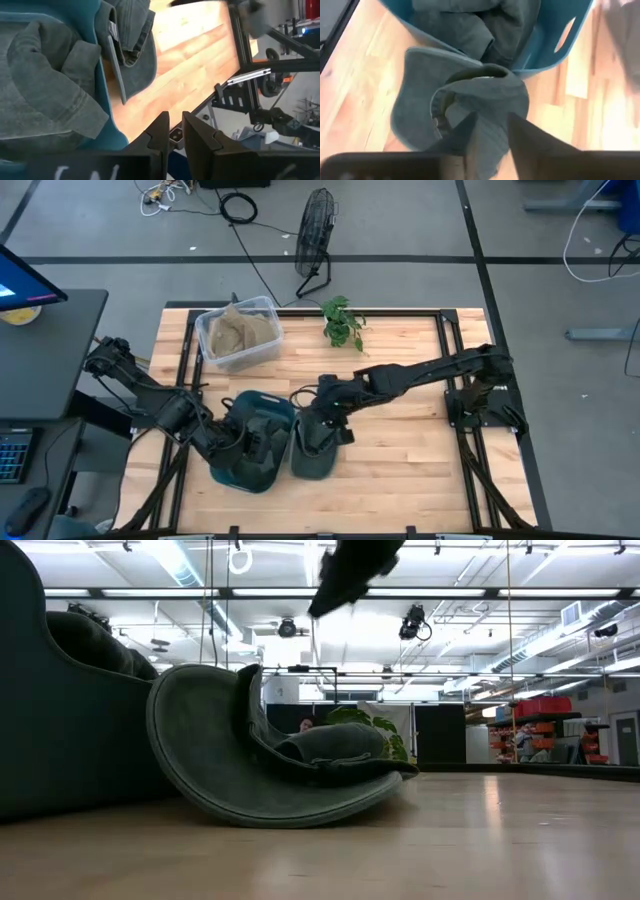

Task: Pick & Place hat
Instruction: Put the gray cap into the blue bin

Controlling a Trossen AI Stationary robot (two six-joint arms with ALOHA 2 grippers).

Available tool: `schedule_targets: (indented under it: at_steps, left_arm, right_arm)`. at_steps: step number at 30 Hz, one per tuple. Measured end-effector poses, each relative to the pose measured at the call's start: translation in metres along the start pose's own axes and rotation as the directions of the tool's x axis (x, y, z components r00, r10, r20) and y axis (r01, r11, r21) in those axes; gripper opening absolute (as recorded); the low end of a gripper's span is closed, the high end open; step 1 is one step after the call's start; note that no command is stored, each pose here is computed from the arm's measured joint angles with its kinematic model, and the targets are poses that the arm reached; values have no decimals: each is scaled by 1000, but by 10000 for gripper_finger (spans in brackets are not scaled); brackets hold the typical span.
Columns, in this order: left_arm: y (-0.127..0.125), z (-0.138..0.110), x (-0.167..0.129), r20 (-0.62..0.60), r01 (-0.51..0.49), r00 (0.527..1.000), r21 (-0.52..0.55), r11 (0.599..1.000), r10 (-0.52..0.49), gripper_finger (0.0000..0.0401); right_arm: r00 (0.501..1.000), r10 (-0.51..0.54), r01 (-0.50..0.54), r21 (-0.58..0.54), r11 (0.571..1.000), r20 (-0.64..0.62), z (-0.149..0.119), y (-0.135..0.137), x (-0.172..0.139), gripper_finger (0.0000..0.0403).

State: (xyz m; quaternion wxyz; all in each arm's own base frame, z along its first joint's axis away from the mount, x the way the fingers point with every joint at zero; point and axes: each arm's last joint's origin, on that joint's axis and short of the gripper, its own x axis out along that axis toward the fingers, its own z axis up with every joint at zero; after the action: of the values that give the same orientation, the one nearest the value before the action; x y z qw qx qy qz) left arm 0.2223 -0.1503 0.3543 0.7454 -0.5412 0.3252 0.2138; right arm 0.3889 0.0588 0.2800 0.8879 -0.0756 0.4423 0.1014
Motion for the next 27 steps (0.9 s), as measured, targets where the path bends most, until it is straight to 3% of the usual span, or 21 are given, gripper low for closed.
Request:
schedule_targets:
  at_steps: [9, 15, 21, 27]
  left_arm:
    - [-1, 0, 0, -1, 13, 1000, -5, 1000, -13, 53]
    - [-1, 0, 0, -1, 11, 1000, -5, 1000, -11, 53]
    - [-1, 0, 0, -1, 10, 1000, 2, 1000, -10, 53]
    - [-1, 0, 0, -1, 9, 1000, 6, 1000, -9, 53]
  right_arm:
    - [994, 46, -34, 116, 993, -100, -21, -39, 70, 247]
    - [966, 213, -182, 201, 962, -145, -43, -59, 112, 280]
    - [946, 258, -210, 235, 949, -198, -58, -61, 134, 243]
    - [943, 273, -228, 226, 947, -193, -55, -56, 129, 104]
